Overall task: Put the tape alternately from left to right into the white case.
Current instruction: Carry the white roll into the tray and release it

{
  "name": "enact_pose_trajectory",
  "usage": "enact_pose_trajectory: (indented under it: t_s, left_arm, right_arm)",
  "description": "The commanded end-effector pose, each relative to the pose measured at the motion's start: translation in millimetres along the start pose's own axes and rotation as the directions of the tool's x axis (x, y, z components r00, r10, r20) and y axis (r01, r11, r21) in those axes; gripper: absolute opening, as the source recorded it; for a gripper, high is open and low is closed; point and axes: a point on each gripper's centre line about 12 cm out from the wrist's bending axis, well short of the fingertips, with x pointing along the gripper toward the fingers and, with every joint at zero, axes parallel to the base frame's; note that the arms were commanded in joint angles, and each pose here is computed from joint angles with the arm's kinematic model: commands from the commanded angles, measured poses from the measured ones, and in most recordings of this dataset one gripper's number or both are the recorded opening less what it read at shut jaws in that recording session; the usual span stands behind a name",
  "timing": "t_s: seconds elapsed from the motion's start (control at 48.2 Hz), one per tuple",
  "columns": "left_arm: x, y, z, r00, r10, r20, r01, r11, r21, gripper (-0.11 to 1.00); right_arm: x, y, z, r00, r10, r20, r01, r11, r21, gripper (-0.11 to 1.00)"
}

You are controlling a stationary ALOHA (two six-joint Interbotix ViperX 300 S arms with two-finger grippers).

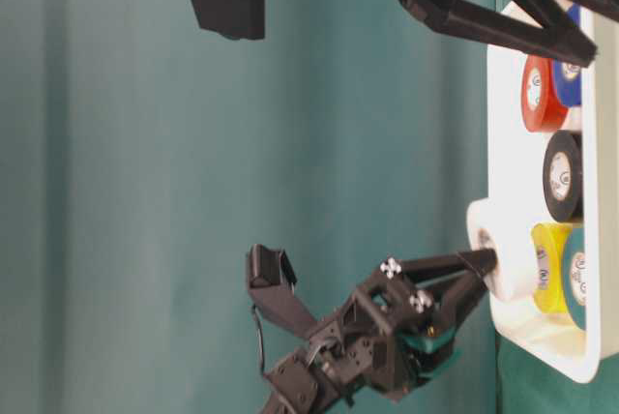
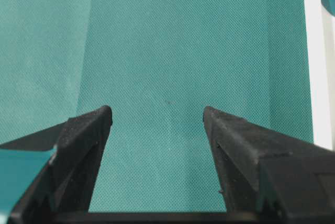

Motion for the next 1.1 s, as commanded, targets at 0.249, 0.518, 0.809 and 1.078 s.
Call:
enact_pose_trajectory:
  t_s: [0.249, 0.518, 0.809, 1.078]
  left_arm:
    - [16.7, 6.9, 46.5, 0.995, 0.008, 0.099, -0.013, 0.998, 0.059, -0.03]
    - [34.5, 16.0, 61.1, 0.994, 0.024, 0.11, -0.035, 0.994, 0.1, -0.03]
    - [41.2, 23.8, 60.1, 0.994, 0.037, 0.101, -0.047, 0.994, 0.1, -0.03]
    - [40.1, 21.3, 61.2, 0.994, 0.033, 0.104, -0.046, 0.992, 0.12, 0.13]
  right_arm:
    - [-8.6, 2.7, 11.1, 0.999, 0.013, 0.042, -0.013, 1.0, -0.001, 0.78]
    - [-8.7, 2.8, 11.7, 0.999, 0.013, 0.044, -0.014, 1.0, 0.001, 0.78]
    - [-8.7, 2.8, 11.8, 0.999, 0.013, 0.044, -0.013, 1.0, -0.001, 0.78]
    - [-8.7, 2.9, 12.4, 0.999, 0.014, 0.045, -0.014, 1.0, -0.001, 0.78]
